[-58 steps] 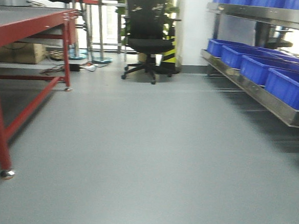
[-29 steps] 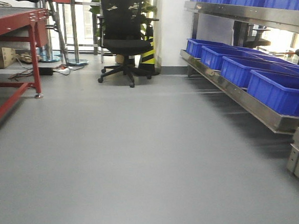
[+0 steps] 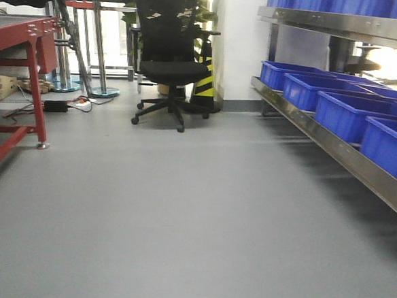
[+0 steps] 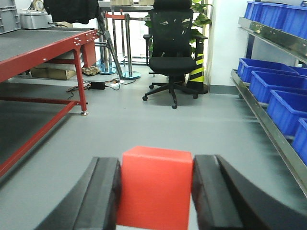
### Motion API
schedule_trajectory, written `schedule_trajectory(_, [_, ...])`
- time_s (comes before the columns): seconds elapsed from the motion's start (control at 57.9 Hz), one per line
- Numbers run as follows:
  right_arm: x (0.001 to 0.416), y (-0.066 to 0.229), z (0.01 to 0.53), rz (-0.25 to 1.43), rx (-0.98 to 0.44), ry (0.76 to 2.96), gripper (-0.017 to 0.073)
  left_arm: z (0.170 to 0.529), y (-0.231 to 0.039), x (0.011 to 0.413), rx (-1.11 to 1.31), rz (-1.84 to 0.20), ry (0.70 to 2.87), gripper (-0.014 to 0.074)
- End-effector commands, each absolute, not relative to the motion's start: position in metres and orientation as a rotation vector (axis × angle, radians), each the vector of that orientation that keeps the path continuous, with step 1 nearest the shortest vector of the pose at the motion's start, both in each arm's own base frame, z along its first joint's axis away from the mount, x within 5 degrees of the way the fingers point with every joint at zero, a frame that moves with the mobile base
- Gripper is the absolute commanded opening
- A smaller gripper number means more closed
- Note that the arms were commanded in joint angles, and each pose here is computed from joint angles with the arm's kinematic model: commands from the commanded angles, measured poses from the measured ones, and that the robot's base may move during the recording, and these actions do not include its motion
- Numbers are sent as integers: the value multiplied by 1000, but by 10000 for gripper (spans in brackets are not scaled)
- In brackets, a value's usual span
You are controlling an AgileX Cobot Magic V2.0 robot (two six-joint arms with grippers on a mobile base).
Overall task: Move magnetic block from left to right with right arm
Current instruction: 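Drive the base away from the first table holding the cube, then drive the base past the chair to the second grey table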
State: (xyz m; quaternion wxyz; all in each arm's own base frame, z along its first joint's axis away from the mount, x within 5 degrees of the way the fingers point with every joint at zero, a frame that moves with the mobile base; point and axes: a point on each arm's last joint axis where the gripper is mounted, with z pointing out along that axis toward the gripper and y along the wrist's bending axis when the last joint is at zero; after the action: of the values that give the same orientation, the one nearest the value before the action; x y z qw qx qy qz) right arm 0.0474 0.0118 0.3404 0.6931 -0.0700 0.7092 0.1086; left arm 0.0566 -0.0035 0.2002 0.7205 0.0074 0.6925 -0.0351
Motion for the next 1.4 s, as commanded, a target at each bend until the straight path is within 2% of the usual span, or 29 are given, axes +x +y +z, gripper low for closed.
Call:
schedule_trajectory(0.0, [47,12,356,242,-154,1479,204,206,-3,55,7,-90,1443,-126])
schedule_trajectory(1.382, [47,12,356,241,-154,1487,204,205,-3,56,5,-88,1448,-126])
